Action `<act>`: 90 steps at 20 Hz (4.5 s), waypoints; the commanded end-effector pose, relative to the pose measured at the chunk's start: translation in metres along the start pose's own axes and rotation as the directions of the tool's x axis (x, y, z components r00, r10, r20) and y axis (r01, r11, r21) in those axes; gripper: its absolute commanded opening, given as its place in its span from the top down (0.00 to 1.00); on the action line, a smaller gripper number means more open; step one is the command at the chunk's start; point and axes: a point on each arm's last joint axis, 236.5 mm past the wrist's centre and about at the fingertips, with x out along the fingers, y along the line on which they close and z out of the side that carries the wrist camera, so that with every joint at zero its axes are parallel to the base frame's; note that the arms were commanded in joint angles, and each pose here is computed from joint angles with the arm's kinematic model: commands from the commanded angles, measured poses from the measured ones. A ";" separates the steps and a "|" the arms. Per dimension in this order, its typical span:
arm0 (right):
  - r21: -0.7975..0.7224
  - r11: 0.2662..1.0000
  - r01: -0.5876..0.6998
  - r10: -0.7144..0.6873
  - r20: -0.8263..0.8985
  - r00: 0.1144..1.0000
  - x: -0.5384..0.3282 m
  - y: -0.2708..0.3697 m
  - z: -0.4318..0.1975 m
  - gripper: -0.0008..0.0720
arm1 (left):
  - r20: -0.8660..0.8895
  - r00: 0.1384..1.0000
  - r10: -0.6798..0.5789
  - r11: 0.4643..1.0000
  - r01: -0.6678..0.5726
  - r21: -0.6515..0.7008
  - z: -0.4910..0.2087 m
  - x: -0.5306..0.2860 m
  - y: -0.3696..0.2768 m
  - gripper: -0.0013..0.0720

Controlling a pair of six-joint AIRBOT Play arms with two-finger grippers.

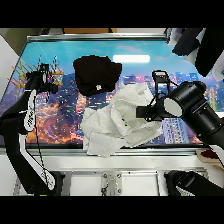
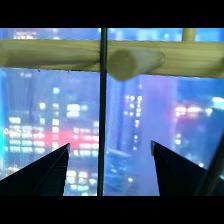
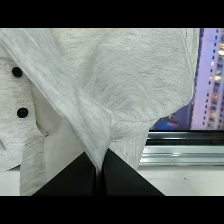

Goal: Fold the clothes and pants, and hang the long-sleeved shirts on hangers.

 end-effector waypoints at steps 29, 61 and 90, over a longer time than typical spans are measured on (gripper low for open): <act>-0.001 1.000 0.000 0.000 -0.001 1.000 0.000 0.000 0.000 0.96 | 0.098 0.995 0.011 0.999 -0.014 0.029 0.024 -0.147 0.009 0.96; -0.001 1.000 0.001 -0.001 -0.002 1.000 0.001 0.000 0.000 0.96 | -0.353 0.599 -0.719 -0.024 0.486 0.874 -0.241 -0.302 -0.132 0.96; -0.120 0.992 0.029 -0.028 0.012 1.000 -0.029 -0.012 0.006 0.97 | -0.557 0.501 -0.663 -0.247 0.556 0.794 -0.241 -0.281 -0.220 0.96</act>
